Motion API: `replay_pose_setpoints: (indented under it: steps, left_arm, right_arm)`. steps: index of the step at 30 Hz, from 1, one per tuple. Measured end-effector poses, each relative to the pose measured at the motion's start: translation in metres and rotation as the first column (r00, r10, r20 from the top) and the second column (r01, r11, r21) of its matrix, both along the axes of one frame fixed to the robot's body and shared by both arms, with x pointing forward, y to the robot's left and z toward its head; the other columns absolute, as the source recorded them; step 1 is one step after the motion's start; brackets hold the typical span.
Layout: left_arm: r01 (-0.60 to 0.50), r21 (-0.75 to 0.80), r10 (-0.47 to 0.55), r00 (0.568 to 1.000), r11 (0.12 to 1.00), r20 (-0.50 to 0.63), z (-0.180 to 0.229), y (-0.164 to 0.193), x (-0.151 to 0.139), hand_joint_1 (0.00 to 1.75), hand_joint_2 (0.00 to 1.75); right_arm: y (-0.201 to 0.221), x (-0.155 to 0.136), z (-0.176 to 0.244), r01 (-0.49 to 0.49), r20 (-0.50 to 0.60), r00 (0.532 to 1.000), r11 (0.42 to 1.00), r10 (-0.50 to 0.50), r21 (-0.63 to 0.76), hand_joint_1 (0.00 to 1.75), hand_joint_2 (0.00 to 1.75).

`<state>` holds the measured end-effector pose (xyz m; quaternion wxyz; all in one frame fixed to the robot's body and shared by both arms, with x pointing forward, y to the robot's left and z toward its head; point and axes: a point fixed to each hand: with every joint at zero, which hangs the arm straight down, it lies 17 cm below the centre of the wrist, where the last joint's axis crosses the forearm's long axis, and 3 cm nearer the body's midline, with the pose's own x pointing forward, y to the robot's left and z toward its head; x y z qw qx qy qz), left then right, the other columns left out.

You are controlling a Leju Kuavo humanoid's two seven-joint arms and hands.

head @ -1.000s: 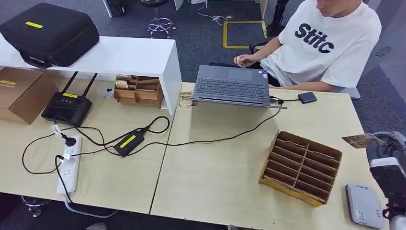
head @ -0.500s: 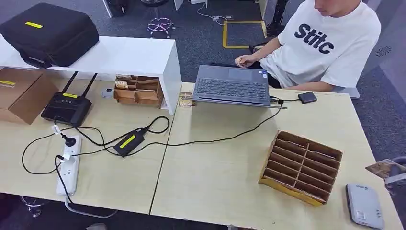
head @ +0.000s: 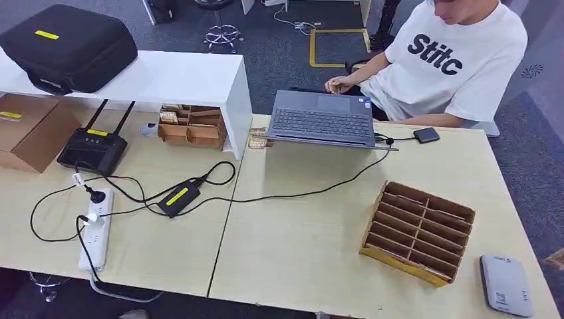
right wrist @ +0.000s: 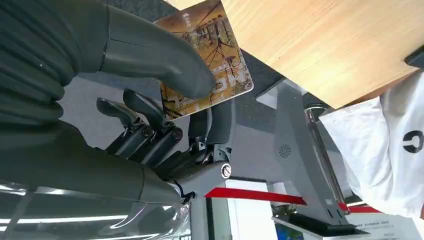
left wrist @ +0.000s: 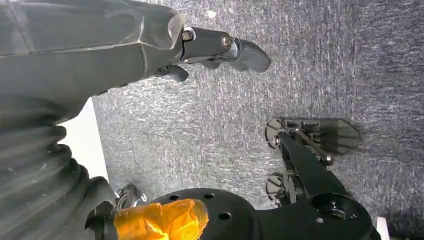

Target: Pass the card to the sensor for recognition and then transmit it.

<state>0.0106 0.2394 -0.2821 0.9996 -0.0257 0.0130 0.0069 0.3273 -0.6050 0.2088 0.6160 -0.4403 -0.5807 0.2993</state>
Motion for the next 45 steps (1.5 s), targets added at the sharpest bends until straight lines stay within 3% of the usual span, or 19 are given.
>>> replay_pose_setpoints:
  steps: [10, 20, 32, 40, 45]
  left_arm:
    - [0.013, -0.012, -0.013, 1.0, 1.0, 0.001, 0.0, -0.002, 0.0, 0.0, 1.75]
    - [0.044, -0.018, -0.044, 0.999, 0.999, 0.003, 0.001, 0.0, -0.001, 0.0, 1.75]
    - [0.066, -0.014, -0.066, 0.998, 0.998, 0.003, 0.0, 0.005, -0.002, 0.0, 1.75]
    - [0.058, -0.006, -0.058, 0.998, 0.998, 0.003, 0.0, 0.007, -0.002, 0.0, 1.75]
    - [0.037, 0.004, -0.037, 0.999, 0.999, 0.007, 0.0, 0.009, 0.0, 0.0, 1.75]
  right_arm:
    - [0.011, 0.01, -0.021, -0.081, -0.164, 0.983, 0.997, 0.082, 0.01, 1.75, 1.75]
    - [0.029, 0.034, -0.072, -0.148, -0.346, 0.927, 0.989, 0.143, 0.013, 1.75, 1.75]
    - [0.004, 0.025, -0.112, -0.09, -0.498, 0.864, 0.996, 0.068, -0.021, 1.75, 1.75]
    - [0.005, 0.029, -0.103, -0.096, -0.449, 0.89, 0.995, 0.079, -0.014, 1.75, 1.75]
    - [0.023, 0.037, -0.055, -0.161, -0.316, 0.937, 0.987, 0.146, -0.021, 1.75, 1.75]
